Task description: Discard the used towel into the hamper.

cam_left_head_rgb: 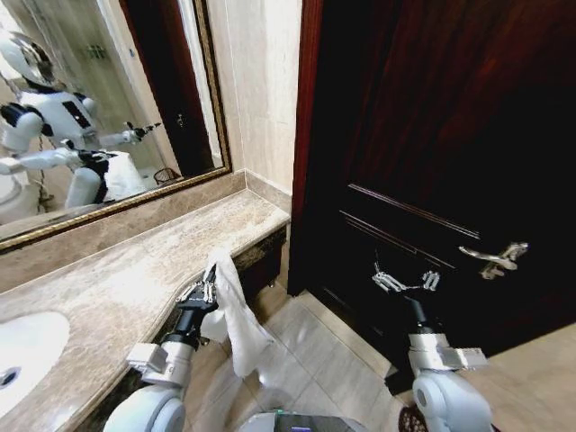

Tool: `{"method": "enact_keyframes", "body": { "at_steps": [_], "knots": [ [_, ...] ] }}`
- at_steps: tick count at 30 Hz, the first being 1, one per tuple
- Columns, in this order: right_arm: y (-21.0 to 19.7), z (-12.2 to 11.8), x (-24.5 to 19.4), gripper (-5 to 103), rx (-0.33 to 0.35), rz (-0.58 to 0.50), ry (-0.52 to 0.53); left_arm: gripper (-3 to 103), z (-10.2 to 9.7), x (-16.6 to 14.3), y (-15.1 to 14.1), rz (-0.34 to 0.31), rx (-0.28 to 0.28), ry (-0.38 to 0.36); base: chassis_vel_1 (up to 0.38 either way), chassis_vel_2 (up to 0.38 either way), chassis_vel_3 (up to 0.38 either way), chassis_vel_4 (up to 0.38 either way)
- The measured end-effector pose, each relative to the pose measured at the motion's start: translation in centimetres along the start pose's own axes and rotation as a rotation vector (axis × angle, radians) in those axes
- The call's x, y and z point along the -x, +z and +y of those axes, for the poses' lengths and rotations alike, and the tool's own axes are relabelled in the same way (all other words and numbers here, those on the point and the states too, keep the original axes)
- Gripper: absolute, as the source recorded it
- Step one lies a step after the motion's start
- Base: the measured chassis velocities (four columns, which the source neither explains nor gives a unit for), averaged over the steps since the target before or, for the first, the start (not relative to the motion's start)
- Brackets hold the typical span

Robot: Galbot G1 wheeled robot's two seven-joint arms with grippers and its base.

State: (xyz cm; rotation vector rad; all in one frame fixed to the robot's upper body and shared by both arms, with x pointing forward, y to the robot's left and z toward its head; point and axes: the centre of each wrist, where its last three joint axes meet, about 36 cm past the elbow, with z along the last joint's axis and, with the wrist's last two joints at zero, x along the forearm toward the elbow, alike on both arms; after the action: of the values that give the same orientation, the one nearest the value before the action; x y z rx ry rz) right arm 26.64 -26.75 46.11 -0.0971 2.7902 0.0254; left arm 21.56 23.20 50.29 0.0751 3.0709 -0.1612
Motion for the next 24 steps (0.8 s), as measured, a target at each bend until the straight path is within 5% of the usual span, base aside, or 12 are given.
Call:
{"method": "enact_keyframes", "body": {
  "at_steps": [24],
  "knots": [
    [0.48,0.21,-0.07,100,0.005,0.002,0.000,3,0.04,0.53,0.00,-0.066,0.038,-0.033,-0.006,-0.007,-0.009,-0.005]
  ]
}}
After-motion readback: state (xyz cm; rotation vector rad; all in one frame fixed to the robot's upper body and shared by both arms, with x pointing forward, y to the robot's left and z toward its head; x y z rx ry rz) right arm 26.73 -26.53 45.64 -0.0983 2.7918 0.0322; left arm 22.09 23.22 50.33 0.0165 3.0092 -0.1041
